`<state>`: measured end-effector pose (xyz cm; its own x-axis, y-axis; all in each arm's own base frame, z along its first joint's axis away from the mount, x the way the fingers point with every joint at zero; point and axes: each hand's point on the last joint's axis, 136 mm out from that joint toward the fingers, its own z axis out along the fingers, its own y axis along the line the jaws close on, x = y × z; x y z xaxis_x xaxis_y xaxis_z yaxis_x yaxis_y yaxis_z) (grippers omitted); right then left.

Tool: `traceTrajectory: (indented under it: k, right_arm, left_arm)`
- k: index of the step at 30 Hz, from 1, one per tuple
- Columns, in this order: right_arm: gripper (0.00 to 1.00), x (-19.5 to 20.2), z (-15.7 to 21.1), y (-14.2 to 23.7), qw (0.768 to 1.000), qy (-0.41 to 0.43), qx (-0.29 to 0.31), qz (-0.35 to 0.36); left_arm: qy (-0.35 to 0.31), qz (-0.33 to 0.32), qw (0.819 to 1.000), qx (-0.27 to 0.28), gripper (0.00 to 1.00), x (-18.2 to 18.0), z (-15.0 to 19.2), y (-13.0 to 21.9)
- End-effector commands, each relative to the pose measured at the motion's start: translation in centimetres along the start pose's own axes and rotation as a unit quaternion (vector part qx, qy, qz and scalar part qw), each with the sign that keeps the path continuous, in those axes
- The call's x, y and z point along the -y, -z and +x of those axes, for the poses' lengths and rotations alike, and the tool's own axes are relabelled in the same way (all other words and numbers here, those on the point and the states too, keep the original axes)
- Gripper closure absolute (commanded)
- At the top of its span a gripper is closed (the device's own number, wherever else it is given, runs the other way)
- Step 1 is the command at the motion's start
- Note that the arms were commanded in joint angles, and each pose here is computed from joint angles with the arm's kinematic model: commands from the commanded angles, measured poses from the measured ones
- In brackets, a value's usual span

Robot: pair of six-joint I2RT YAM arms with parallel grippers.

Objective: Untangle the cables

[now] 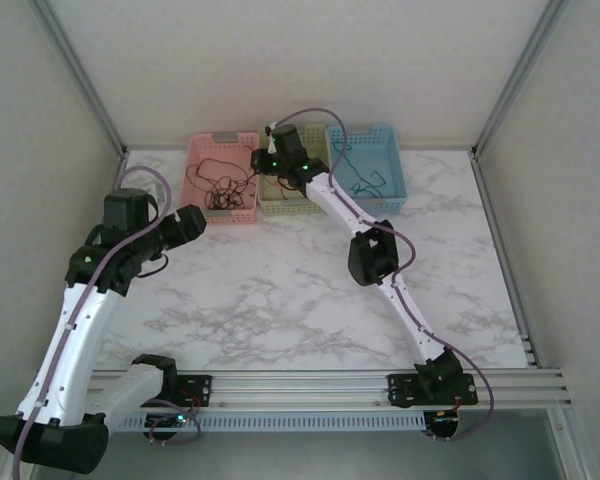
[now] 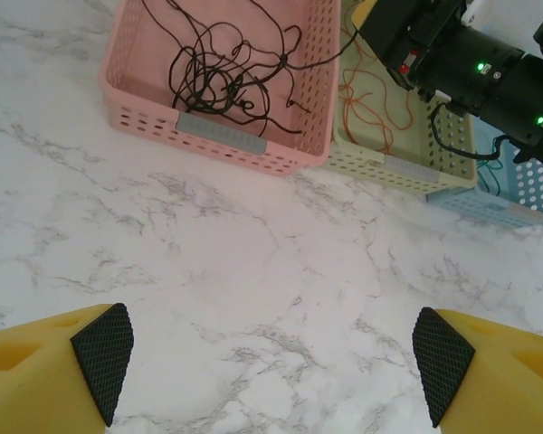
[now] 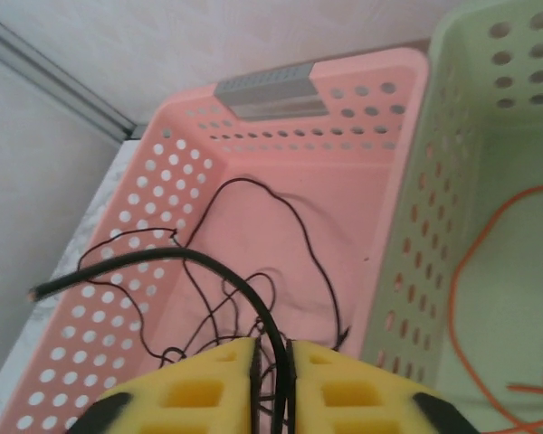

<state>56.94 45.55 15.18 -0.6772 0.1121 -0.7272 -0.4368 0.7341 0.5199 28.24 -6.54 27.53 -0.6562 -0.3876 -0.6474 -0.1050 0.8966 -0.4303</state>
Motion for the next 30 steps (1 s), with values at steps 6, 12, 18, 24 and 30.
traceTrajectory:
  k: [6, 12, 18, 24, 30]
  right_arm:
    - [0.31, -4.6, -0.9, -0.7, 0.994, 0.051, 0.044, -0.083]
    - [0.01, -4.7, -4.4, 0.2, 0.99, 0.049, 0.112, -0.075]
    - [0.07, -6.6, -6.7, 3.2, 0.991, 0.031, 0.105, -0.082]
    - [0.13, -6.4, -7.5, 11.1, 0.996, 0.066, 0.058, 0.014]
    - [0.09, -3.9, -4.0, 23.8, 0.98, 0.131, 0.131, 0.067]
  left_arm:
    - [0.0, -0.003, 1.0, -0.019, 0.16, -0.5, 1.1, -0.6]
    - [0.001, -0.003, 1.0, -0.023, 0.16, -0.6, 1.3, -0.8]
    - [0.009, -0.014, 1.0, -0.007, 0.16, -1.1, 1.0, -1.7]
    - [0.045, -0.087, 0.99, 0.105, 0.03, -4.1, -2.3, -3.8]
    - [-0.026, -0.175, 0.958, 0.227, 0.0, -5.6, -2.9, -3.5]
